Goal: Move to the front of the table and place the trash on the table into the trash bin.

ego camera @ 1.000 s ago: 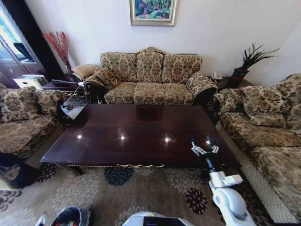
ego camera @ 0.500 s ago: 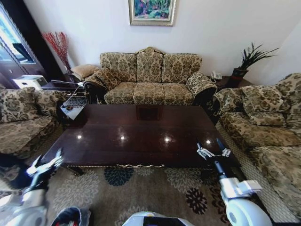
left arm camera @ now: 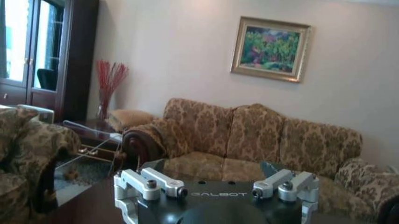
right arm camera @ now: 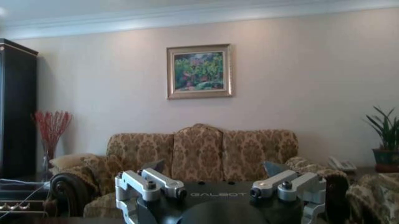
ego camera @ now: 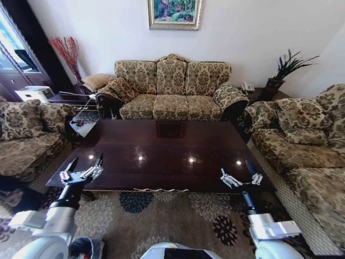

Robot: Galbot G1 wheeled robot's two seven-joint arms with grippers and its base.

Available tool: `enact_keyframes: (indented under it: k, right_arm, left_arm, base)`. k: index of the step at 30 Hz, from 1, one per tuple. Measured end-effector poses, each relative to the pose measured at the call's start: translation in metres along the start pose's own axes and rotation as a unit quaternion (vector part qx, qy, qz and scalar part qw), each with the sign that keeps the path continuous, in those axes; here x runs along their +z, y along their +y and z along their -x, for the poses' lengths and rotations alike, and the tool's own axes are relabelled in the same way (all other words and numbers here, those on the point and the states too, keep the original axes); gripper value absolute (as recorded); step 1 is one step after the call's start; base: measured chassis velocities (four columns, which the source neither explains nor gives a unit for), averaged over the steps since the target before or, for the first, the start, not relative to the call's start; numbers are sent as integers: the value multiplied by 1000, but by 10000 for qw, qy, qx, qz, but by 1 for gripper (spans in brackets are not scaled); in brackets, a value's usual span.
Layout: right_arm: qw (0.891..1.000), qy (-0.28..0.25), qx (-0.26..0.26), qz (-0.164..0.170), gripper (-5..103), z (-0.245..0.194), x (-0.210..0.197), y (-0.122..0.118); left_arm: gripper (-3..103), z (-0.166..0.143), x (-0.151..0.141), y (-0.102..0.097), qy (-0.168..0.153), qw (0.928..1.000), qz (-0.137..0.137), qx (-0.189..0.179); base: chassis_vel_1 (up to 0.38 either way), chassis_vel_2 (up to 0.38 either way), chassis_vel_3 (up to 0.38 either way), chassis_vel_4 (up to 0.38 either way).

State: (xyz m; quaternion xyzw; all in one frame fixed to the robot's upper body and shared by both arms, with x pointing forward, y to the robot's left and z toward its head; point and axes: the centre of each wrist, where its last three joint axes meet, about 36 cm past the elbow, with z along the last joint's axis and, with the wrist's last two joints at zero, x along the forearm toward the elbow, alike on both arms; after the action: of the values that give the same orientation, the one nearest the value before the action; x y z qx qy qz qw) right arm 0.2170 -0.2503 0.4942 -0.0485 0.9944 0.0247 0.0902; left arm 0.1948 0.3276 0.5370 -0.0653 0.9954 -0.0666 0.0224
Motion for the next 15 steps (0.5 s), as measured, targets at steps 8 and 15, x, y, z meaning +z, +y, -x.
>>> enact_keyframes:
  k: [8,15]
  right_arm:
    - [9999,104,-43,6,100,0,-3,7]
    - [9998,185,-123,10,100,-1,6,7]
  left_arm:
    - [100,5,5,-5,113,9997,-87,201]
    - [100,10,2,-4,117,9994,6,340]
  base:
    - [0,0,0,0]
    - [0,0,0,0]
